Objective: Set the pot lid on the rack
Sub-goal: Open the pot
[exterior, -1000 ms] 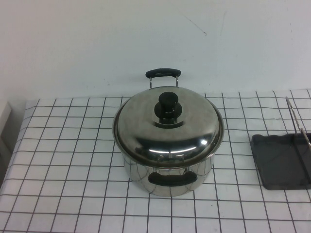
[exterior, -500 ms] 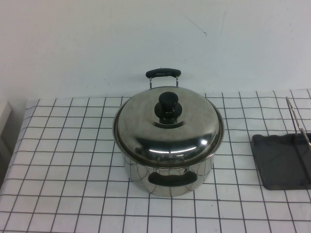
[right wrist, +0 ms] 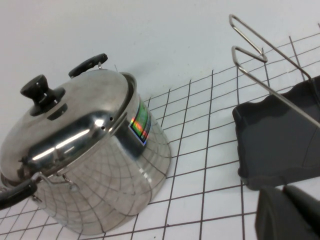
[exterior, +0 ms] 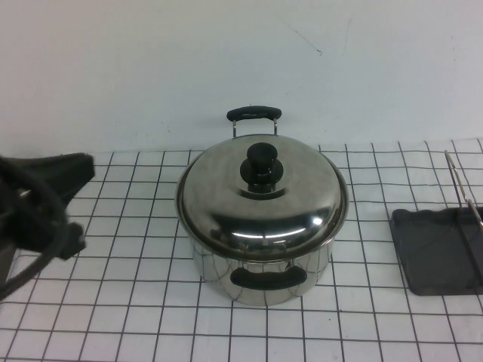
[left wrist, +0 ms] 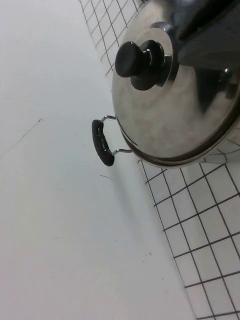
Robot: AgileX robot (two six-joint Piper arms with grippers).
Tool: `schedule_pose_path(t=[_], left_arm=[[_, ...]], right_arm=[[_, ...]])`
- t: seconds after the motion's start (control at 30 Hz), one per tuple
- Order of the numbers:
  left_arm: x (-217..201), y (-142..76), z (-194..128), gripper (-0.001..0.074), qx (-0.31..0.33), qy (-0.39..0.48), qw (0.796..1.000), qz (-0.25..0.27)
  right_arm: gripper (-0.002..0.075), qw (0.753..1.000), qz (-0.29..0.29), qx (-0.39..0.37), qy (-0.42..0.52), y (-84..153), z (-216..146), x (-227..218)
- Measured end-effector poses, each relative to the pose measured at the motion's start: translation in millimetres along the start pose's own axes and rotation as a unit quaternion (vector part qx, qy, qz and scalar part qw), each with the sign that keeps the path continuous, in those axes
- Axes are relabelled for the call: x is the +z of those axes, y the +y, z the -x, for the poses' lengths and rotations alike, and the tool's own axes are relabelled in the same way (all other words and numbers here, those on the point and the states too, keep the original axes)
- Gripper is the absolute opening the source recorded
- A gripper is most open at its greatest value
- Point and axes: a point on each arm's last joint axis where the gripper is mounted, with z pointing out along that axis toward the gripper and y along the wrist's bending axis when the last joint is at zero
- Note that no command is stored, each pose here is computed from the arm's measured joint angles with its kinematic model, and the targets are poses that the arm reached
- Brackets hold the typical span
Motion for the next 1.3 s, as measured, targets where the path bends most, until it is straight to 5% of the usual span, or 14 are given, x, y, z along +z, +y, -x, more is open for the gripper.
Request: schedule_pose_path(t=[0.2,0.47,0.57,0.73,0.83,1.07,1.3], left_arm=[[59.2,-19.1,-3.3,-0.0003,0.058,0.025,0.998,-0.02],[126.2,-47.6,-4.5,0.0025,0.078,0.067,0.994,0.029],[147.8,-53.9,-3.0,0.0151,0.072,0.072,0.995,0.001],[177.8,-64.2,0.2,0.0515,0.07,0.072,0.994,-0.043],[191.3,-64.6,1.3,0.0589,0.07,0.072,0.994,-0.043],[223.1,-61.0,-15.3,0.0585,0.07,0.1,0.992,-0.03],[237.7,-57.3,-32.2,0.0475,0.072,0.124,0.989,-0.019]], right_arm=[[-0.0002,1.0,0.0,-0.004,0.0,0.0,0.0,0.0],[-0.0002,1.0,0.0,-0.007,0.0,0.0,0.0,0.0],[-0.0002,1.0,0.0,-0.007,0.0,0.0,0.0,0.0],[-0.0002,1.0,0.0,-0.007,0.0,0.0,0.0,0.0],[-0.0002,1.0,0.001,-0.007,0.003,0.1,-0.6,0.0],[-0.0002,1.0,0.002,-0.007,0.007,0.3,-1.2,0.0],[-0.0002,1.0,0.002,-0.007,0.008,0.3,-1.5,0.0]])
